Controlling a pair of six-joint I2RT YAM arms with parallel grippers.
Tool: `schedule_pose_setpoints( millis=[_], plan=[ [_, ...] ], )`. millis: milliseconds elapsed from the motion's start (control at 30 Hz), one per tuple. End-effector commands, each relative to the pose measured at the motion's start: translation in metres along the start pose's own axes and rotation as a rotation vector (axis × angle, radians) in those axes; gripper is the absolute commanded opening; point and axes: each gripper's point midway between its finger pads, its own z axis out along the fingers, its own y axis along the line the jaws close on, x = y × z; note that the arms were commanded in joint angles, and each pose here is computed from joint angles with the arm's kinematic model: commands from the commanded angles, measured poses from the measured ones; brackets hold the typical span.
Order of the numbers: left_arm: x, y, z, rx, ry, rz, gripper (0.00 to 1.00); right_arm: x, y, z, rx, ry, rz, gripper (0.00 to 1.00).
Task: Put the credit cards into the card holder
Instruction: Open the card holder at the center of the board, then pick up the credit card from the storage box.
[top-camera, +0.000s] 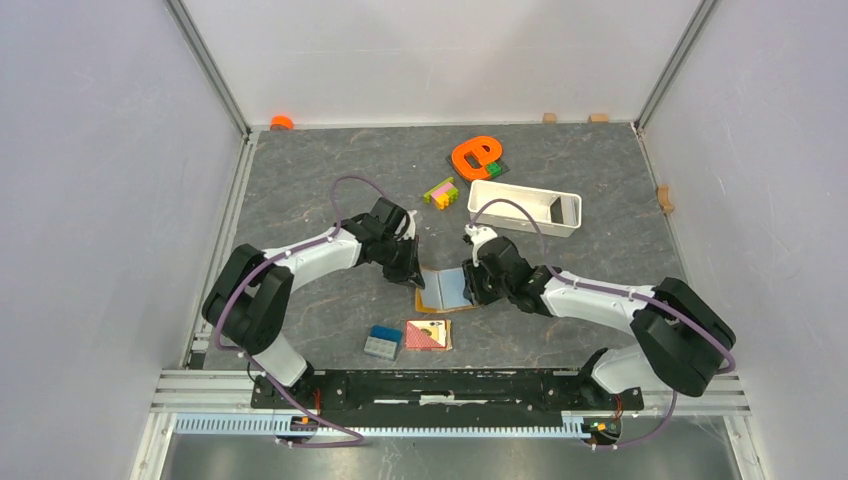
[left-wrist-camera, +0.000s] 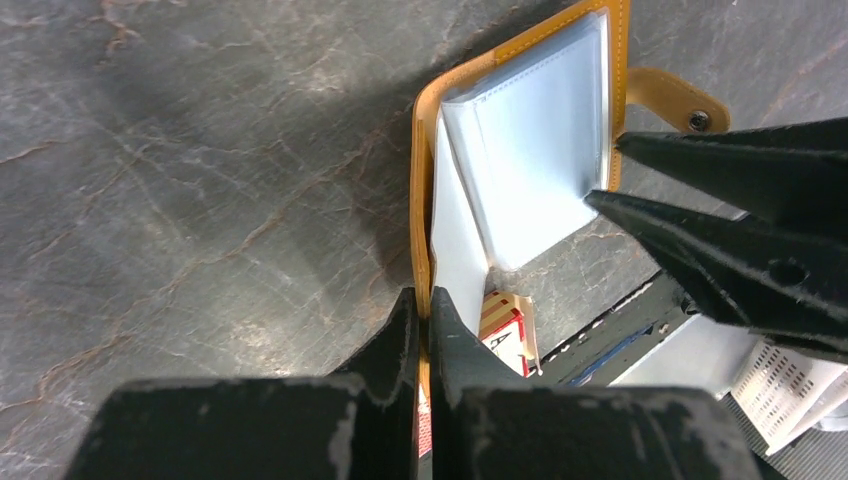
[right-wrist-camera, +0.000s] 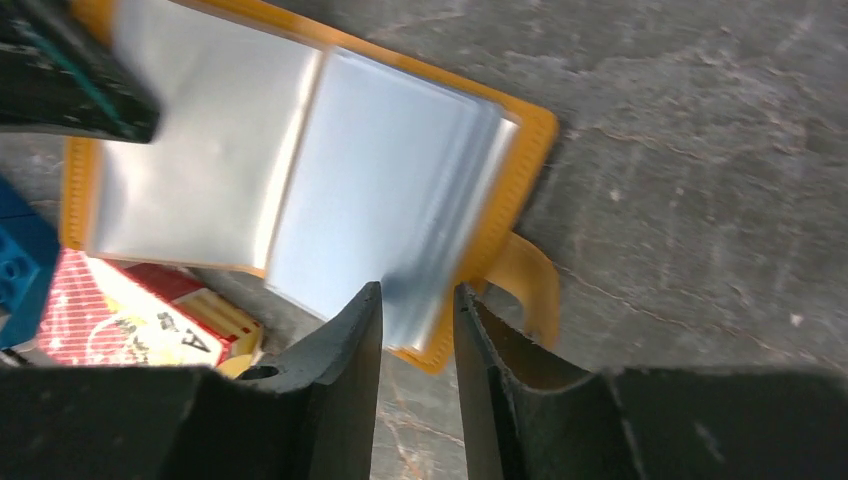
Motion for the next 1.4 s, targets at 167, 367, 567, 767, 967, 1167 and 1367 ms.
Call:
schedule_pose_setpoints(
  millis=[167, 367, 567, 767, 967, 1167, 1367],
  plan=[
    [-0.012, 0.007, -0.006, -0.023, -0.029, -0.030, 0.02, -0.069, -0.032, -0.048, 0.155, -0.138, -0.040, 0.58],
    [-0.018, 0.005, -0.015, -0.029, -0.044, 0.004, 0.02, -0.102, -0.093, -0.083, 0.338, -0.121, -0.050, 0.64],
    [-0.021, 0.006, -0.021, -0.047, -0.049, 0.031, 0.02, -0.118, -0.159, -0.093, 0.425, -0.073, 0.013, 0.65],
    [-0.021, 0.010, -0.021, -0.061, -0.046, 0.033, 0.02, -0.128, -0.217, -0.088, 0.470, -0.014, 0.062, 0.65],
    [-0.022, 0.011, -0.021, -0.071, -0.048, 0.035, 0.02, -0.138, -0.255, -0.078, 0.500, 0.028, 0.072, 0.66],
    [-0.021, 0.012, -0.020, -0.072, -0.041, 0.032, 0.02, -0.138, -0.279, -0.067, 0.505, 0.073, 0.086, 0.67],
    [-0.020, 0.013, -0.019, -0.073, -0.035, 0.031, 0.02, -0.135, -0.296, -0.059, 0.516, 0.100, 0.106, 0.66]
  ],
)
